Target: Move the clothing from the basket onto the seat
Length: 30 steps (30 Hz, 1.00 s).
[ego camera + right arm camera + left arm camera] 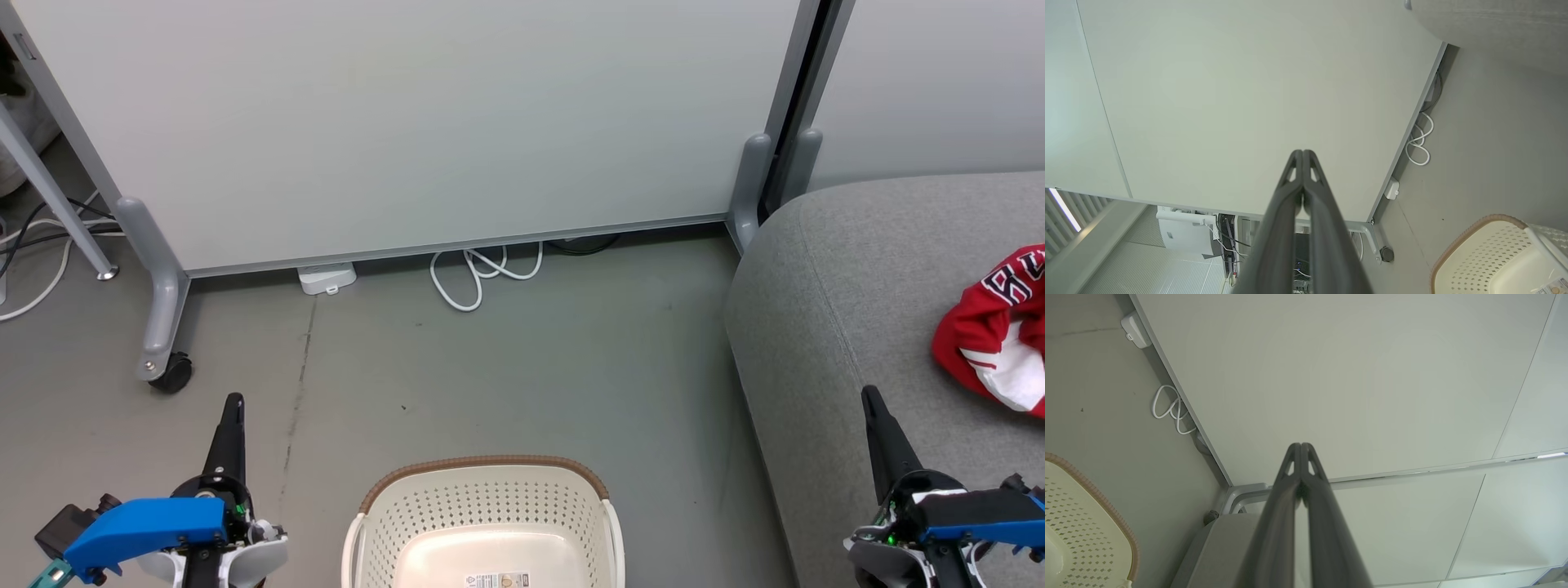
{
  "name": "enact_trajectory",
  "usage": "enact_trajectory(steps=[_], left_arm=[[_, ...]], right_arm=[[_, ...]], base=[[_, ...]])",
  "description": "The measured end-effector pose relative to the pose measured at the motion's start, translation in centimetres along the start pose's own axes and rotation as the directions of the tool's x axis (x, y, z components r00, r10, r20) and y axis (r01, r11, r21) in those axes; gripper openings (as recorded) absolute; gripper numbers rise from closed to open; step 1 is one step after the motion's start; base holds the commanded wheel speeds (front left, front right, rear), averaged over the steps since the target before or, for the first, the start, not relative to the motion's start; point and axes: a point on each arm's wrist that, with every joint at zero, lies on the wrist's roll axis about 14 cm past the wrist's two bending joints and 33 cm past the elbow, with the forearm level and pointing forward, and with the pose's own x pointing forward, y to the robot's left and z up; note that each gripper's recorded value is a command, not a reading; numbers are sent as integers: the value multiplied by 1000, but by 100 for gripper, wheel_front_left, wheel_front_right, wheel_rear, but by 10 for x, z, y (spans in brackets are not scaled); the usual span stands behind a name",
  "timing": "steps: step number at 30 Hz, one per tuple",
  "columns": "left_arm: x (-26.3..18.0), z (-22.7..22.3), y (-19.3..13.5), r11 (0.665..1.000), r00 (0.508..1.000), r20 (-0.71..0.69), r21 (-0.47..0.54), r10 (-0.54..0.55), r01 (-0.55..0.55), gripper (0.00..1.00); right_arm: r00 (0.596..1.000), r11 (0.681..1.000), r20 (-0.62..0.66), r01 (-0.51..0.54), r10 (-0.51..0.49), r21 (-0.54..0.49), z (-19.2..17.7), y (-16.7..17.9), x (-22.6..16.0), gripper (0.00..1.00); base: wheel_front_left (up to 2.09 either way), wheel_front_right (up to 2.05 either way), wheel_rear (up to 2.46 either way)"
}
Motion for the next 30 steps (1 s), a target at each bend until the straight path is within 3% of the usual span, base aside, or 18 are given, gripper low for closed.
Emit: enact_trajectory(steps=[21,30], left_arm=[[8,1,-11,990,999,-7,-136,-40,38,0],[8,1,-12,989,999,-6,-141,-42,41,0]], right_arm=[[1000,989,6,-31,30,144,5,8,2,0],[999,988,7,-32,32,149,5,8,2,0]], base=[[0,0,0],[0,0,0]])
